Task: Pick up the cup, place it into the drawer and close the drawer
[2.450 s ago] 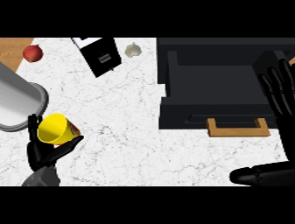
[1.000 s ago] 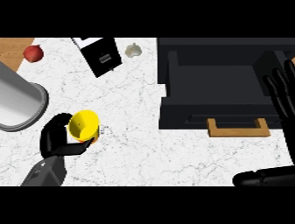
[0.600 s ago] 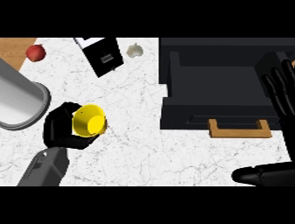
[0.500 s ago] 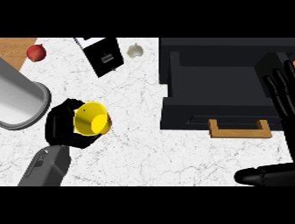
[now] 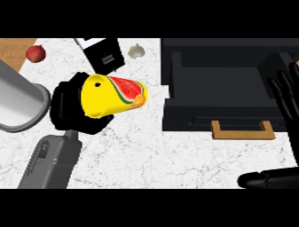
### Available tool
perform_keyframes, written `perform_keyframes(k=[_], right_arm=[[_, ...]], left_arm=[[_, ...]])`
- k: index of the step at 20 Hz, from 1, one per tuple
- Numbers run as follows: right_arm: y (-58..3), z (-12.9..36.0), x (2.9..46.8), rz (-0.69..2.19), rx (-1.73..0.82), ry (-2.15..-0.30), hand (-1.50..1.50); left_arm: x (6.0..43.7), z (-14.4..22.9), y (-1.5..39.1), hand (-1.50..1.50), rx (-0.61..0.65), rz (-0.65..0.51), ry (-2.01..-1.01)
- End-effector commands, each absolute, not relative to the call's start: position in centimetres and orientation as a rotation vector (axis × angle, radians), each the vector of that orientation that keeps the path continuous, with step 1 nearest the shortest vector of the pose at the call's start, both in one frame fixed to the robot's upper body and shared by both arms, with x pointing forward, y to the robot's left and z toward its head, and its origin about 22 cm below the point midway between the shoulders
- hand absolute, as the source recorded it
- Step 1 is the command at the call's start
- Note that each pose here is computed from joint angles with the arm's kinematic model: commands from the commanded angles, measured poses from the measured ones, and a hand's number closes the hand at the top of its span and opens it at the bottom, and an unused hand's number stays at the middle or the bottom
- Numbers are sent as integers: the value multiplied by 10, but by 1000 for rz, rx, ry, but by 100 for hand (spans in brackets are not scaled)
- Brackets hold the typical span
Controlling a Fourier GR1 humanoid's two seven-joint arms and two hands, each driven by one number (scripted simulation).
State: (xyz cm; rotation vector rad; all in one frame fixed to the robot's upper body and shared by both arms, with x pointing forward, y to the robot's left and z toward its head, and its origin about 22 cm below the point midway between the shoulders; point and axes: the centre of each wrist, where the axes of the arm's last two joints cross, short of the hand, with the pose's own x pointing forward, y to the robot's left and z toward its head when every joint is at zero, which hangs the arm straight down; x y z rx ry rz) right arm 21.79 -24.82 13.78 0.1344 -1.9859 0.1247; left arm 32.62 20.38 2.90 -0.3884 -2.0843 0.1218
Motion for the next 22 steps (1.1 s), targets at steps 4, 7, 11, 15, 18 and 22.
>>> perform_keyframes(k=[4,7,11,15,18,22], right_arm=[[-246,144,224,143,112,-1986,-150],[-261,139,218,135,139,-1998,-150],[-260,128,218,149,120,-1986,-150],[-243,140,232,137,152,-1989,-150],[-259,129,231,128,123,-1983,-150],[-248,133,228,158,130,-1986,-150]], left_arm=[[344,98,160,150,-398,75,-2119],[342,117,139,150,-393,60,-2100],[359,139,143,150,-353,28,-2108],[375,156,105,150,-335,-16,-2106],[372,189,92,150,-307,-28,-2101],[400,183,70,150,-282,-73,-2072]])
